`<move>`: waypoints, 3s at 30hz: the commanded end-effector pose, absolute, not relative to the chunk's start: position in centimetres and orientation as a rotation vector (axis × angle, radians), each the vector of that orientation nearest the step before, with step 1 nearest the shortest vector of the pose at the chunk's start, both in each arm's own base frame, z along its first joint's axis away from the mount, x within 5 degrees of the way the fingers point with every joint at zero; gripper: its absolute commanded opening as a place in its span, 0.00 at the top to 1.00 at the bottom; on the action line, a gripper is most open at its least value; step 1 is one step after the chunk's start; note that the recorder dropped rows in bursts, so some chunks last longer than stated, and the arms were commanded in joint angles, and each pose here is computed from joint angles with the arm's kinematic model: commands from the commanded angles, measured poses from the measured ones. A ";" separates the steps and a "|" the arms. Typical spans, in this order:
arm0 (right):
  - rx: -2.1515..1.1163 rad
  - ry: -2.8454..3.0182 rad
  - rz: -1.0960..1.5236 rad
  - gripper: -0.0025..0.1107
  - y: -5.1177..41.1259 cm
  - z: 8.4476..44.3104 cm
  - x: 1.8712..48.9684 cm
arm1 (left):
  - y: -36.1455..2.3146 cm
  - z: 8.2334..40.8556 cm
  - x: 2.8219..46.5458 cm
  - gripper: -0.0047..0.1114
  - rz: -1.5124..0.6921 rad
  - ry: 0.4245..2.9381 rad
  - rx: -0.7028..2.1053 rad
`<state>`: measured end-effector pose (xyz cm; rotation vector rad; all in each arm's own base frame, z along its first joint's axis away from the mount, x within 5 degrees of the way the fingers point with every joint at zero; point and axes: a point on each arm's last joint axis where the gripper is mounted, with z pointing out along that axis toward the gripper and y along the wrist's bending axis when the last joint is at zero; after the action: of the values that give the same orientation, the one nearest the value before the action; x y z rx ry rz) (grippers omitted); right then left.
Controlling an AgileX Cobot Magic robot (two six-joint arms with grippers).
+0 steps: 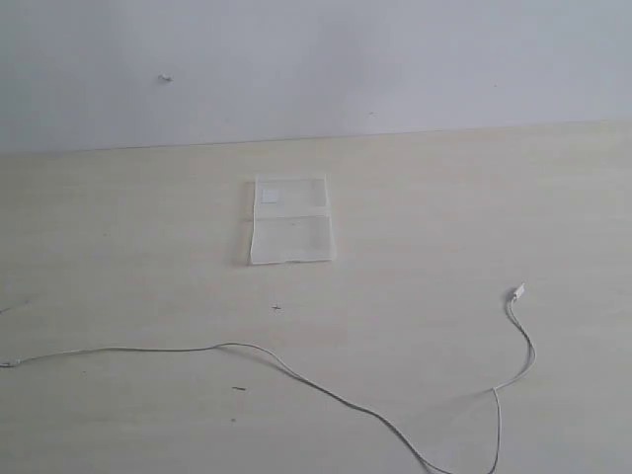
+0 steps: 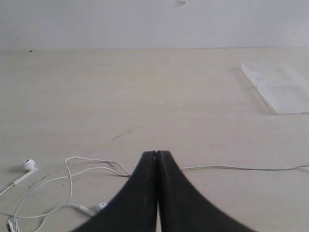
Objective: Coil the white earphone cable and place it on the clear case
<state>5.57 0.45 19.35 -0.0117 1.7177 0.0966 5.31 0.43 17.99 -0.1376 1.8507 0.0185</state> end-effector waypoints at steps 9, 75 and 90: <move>0.124 1.155 0.167 0.98 -0.3 24.6 4.8 | 0.4 18.1 5.3 0.96 0.017 1.833 -0.141; -1.856 2.075 0.340 0.91 29.4 25.8 26.2 | 0.4 18.1 5.3 0.96 0.017 1.833 -0.141; -1.817 2.087 0.404 0.73 32.1 22.2 26.6 | 0.4 18.1 5.3 0.96 0.017 1.833 -0.141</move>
<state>26.29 31.64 22.49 -1.8480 2.0906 0.3927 5.31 0.43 17.99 -0.1376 1.8507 0.0185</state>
